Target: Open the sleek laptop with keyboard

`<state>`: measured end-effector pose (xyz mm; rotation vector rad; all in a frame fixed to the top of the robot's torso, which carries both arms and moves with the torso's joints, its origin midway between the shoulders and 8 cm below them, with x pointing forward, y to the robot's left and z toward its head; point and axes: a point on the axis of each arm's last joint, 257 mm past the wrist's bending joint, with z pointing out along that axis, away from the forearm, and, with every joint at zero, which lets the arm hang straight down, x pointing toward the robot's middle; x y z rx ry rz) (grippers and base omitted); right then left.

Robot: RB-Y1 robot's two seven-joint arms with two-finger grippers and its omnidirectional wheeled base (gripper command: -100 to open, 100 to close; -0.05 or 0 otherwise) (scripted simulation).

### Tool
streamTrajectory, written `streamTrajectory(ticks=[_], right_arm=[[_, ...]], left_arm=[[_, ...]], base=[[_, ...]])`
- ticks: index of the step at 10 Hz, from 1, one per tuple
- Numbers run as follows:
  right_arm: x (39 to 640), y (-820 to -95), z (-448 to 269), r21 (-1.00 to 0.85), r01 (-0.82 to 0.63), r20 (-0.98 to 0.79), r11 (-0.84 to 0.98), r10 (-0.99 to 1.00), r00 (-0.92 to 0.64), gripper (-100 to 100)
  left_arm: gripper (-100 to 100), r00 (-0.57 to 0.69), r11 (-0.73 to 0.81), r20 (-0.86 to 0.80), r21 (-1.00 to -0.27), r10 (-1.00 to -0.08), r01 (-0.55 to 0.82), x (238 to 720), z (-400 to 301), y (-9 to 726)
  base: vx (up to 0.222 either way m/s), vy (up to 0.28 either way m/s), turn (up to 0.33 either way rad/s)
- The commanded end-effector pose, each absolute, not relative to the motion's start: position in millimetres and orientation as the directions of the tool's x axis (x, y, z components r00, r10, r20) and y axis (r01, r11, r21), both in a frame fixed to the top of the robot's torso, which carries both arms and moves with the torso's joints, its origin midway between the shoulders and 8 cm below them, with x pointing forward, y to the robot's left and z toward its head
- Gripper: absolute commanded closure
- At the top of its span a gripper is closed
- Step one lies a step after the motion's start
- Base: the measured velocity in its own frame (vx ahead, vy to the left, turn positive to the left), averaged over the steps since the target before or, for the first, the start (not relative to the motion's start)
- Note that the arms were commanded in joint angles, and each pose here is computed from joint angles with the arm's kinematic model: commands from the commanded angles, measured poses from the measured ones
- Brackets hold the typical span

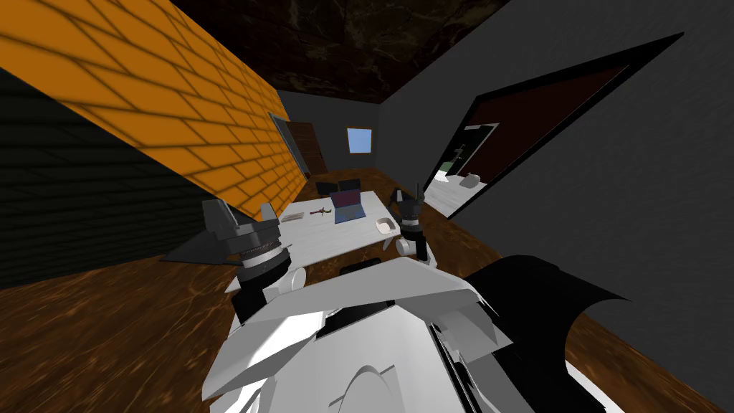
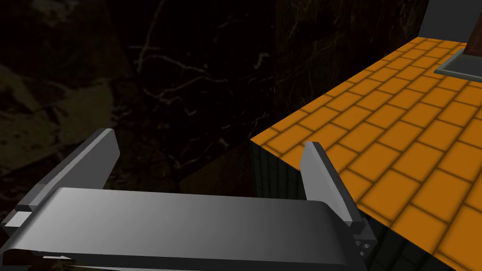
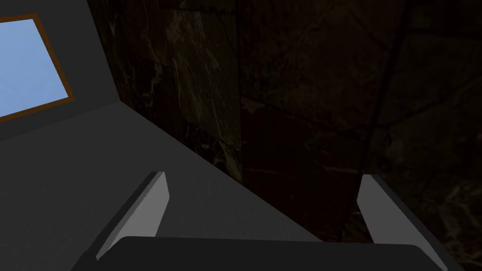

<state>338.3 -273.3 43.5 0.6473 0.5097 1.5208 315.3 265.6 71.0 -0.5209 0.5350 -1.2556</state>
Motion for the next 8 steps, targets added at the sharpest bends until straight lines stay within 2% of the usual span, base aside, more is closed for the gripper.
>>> streamTrajectory(ticks=[1,8], right_arm=[[338.3,-273.3,43.5,0.670,-0.741,0.090,-0.058,0.996,0.004,0],[338.3,-273.3,43.7,0.669,-0.741,0.090,-0.058,0.996,0.004,0]], left_arm=[[0,0.223,0.229,-0.091,-0.635,-0.971,0.738,315.3,71.0,265.6],[0,0.223,0.229,-0.091,-0.634,-0.971,0.738,315.2,71.1,265.6]], base=[[0.000,0.000,0.000],[0.000,0.000,0.000]])
